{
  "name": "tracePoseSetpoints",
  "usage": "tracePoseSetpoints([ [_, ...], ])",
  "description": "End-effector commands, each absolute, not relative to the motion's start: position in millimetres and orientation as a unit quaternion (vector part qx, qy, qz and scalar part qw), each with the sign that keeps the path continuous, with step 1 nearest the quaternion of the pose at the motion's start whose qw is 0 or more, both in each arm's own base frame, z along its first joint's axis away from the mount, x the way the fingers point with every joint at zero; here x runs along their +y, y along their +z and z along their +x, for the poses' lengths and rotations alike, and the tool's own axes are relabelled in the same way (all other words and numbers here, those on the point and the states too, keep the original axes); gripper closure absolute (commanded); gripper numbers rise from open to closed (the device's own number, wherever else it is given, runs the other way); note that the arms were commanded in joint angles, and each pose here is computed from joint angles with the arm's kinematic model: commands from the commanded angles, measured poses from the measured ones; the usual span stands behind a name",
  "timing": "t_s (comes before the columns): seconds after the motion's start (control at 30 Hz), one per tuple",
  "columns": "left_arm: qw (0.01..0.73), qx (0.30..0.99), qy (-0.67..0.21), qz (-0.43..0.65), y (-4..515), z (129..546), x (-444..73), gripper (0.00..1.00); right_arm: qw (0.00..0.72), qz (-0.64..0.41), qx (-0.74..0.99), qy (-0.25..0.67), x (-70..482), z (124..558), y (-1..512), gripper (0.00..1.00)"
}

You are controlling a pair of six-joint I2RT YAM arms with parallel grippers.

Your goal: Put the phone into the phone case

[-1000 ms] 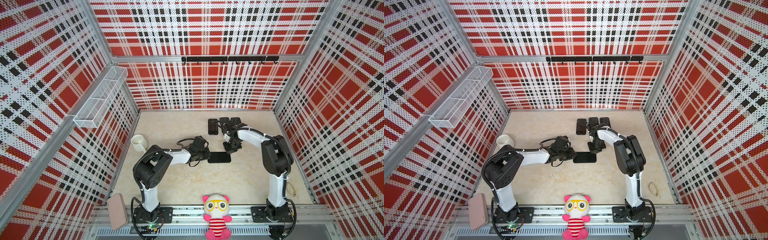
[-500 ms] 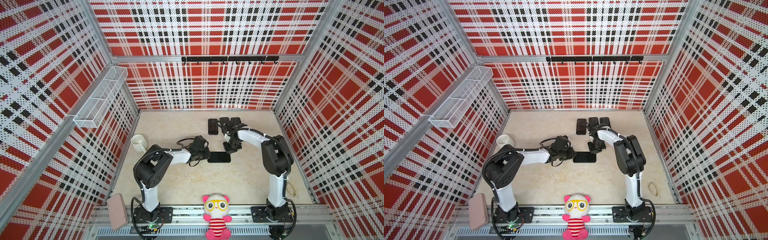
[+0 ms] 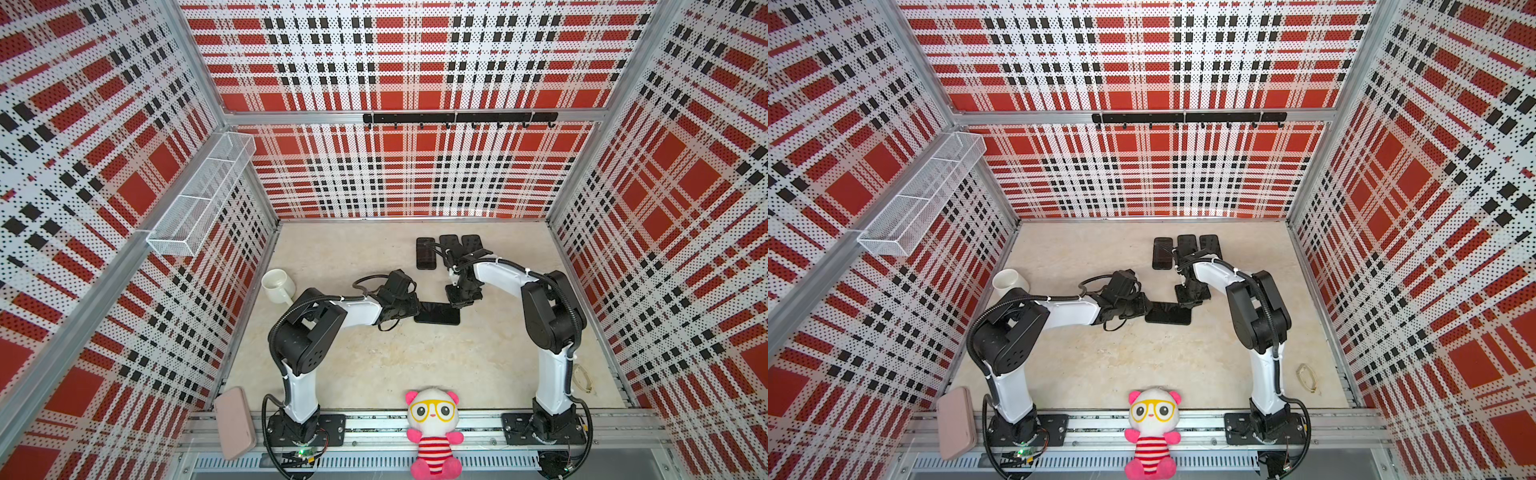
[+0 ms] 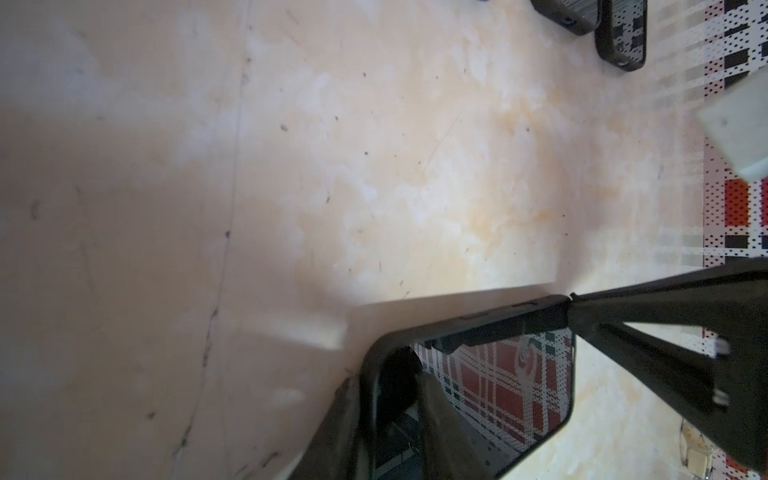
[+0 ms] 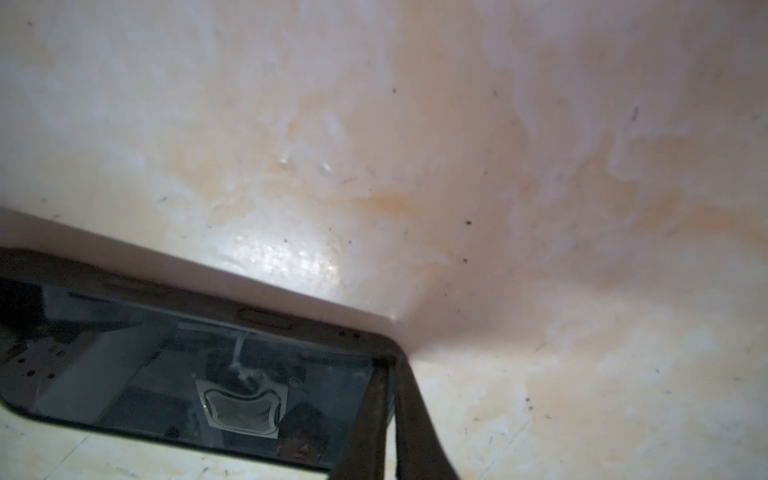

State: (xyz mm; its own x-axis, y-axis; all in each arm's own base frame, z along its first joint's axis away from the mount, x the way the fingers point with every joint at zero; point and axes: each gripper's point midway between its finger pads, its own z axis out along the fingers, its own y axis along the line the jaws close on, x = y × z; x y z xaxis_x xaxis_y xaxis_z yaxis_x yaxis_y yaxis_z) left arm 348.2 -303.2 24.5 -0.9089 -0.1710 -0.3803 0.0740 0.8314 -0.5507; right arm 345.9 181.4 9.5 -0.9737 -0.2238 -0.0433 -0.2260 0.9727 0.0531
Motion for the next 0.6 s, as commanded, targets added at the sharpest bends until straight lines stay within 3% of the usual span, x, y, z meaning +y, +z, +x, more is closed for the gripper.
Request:
tracePoseSetpoints([
  [0.0, 0.172, 0.948, -0.266, -0.021, -3.4, 330.8, -298.0, 0.72, -0.131, -0.133, 0.981, 0.047, 192.0, 261.8, -87.4, 0.85],
  [0.17, 0.200, 0.944, -0.262, -0.023, 13.3, 343.3, -292.1, 0.67, -0.024, -0.139, 0.989, 0.036, 197.9, 317.0, -9.7, 0.78],
  [0.33, 0.241, 0.937, -0.251, -0.022, 42.6, 360.6, -283.0, 0.60, 0.044, -0.132, 0.989, 0.048, 199.2, 334.2, 64.0, 0.72],
  [0.47, 0.264, 0.928, -0.261, -0.024, 64.3, 367.0, -274.6, 0.45, 0.079, -0.133, 0.986, 0.070, 195.6, 335.3, 93.6, 0.61],
  [0.57, 0.278, 0.924, -0.260, -0.026, 73.6, 364.8, -267.0, 0.37, 0.094, -0.142, 0.983, 0.063, 191.2, 341.5, 97.7, 0.61],
])
